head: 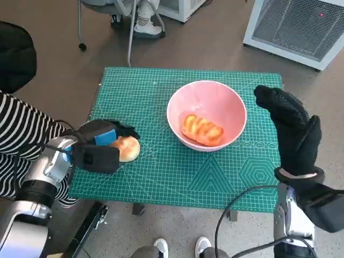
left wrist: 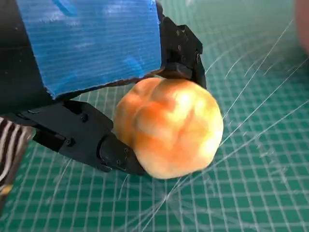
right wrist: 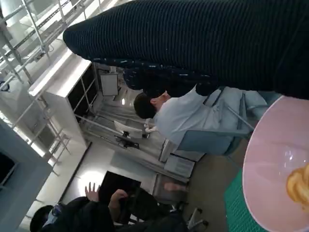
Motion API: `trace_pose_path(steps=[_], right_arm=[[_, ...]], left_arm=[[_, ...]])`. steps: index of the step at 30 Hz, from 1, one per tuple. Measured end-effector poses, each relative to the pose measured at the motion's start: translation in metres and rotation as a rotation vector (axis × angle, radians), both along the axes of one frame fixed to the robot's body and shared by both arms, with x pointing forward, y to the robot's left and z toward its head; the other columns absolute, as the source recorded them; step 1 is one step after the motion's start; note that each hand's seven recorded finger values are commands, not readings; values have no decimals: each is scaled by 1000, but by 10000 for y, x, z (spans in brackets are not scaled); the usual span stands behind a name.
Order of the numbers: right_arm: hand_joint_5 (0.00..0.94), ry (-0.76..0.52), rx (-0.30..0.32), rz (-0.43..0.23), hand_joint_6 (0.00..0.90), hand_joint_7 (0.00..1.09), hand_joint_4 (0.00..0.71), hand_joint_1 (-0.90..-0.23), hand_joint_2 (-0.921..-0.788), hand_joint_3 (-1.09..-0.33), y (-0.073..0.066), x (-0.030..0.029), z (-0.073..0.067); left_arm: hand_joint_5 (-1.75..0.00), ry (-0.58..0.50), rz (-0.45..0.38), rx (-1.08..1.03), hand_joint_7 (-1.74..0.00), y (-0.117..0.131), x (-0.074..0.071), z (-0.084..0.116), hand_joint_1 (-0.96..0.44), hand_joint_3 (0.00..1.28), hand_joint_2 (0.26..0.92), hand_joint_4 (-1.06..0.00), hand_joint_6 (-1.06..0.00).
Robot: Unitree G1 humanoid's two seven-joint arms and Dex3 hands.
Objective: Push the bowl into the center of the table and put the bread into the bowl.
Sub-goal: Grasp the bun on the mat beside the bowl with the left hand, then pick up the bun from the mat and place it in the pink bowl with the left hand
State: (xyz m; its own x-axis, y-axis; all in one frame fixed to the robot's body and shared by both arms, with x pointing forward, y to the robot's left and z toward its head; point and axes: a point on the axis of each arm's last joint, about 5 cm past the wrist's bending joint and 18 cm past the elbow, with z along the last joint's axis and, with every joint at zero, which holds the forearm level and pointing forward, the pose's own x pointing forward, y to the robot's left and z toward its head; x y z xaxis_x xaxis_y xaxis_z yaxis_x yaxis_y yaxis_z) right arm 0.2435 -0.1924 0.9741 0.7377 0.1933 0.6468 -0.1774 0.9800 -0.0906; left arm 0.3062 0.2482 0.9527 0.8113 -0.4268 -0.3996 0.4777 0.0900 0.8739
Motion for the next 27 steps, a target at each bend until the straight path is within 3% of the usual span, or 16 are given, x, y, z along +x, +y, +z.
trace_pose_path(steps=[13,27], right_arm=[[1,8,2,-1,61,529,184,-781,-921,-781,-1,16,-13],[1,-2,10,5,64,527,185,-782,-921,-778,12,77,21]], left_arm=[[-1072,-136,-90,-144,-1236,-13,-18,155,1,59,920,-746,-588],[-1045,-423,-199,-392,-1151,-277,55,896,1,25,912,-793,-652]])
